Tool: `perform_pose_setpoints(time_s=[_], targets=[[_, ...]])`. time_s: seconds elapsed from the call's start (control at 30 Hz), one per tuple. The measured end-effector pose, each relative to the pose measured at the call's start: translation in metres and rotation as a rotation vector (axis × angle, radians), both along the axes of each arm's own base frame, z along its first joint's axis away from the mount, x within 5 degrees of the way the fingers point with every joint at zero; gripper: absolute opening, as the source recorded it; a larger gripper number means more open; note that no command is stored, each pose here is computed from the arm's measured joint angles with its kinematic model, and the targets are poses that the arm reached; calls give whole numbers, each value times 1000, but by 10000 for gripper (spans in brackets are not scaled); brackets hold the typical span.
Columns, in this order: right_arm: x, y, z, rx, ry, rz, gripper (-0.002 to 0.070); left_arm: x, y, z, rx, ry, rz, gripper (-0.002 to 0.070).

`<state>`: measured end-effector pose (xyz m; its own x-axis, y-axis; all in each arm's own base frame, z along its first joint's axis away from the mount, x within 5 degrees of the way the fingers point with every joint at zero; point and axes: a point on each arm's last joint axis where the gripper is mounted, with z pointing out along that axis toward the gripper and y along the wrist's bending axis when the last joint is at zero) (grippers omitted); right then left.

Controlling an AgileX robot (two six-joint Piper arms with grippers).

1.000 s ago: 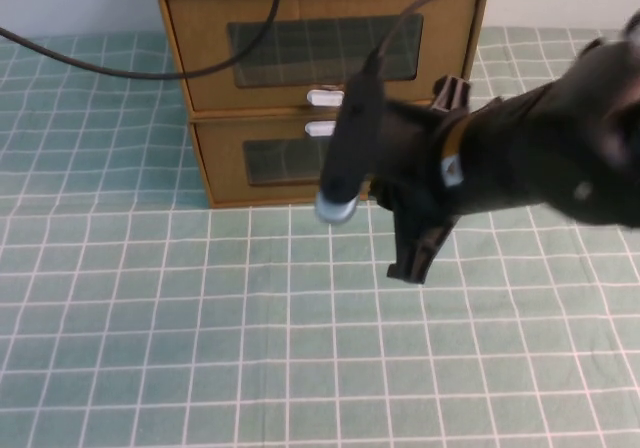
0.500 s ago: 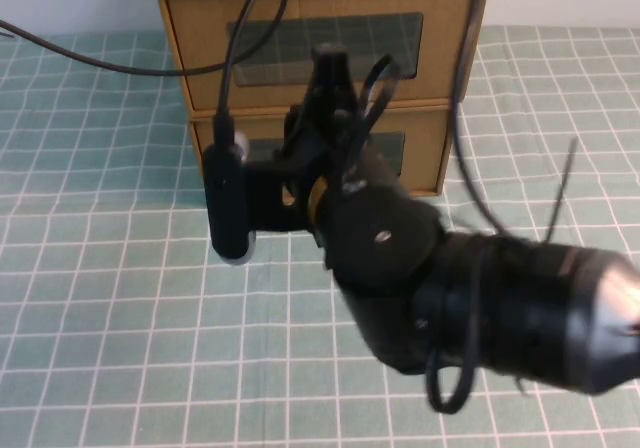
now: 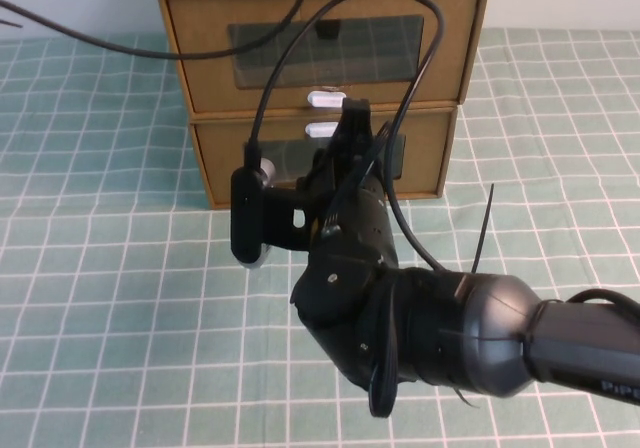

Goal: Open the shoe box
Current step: 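Pull the top drawer of the cardboard box fully open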

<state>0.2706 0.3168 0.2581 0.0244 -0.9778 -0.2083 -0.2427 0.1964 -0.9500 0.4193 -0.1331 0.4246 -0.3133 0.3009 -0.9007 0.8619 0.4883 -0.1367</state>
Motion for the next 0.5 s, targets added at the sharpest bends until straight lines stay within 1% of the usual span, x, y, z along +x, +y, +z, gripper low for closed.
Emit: perform_pose_setpoints(time_s=[0.1,0.2,0.3,0.4,0.43,0.5], targets=[[0,0,0,-1,-2,-4,-13,-4,-15,10,15,-56,8,-5],[2,-2,0,-1,-2,-11,-13,-4,-27,8,69,-89,36,-5],[7,-5,-1,3,7,-8,-13,4,-34,-5,89,-67,39,-5],[12,-7,-2,10,23,5,-13,17,-37,-29,113,-21,41,-5],[13,-7,-3,13,30,15,-13,21,-38,-35,101,-1,35,-6],[16,-7,-4,19,43,33,-13,22,-39,-35,88,1,33,-5]])
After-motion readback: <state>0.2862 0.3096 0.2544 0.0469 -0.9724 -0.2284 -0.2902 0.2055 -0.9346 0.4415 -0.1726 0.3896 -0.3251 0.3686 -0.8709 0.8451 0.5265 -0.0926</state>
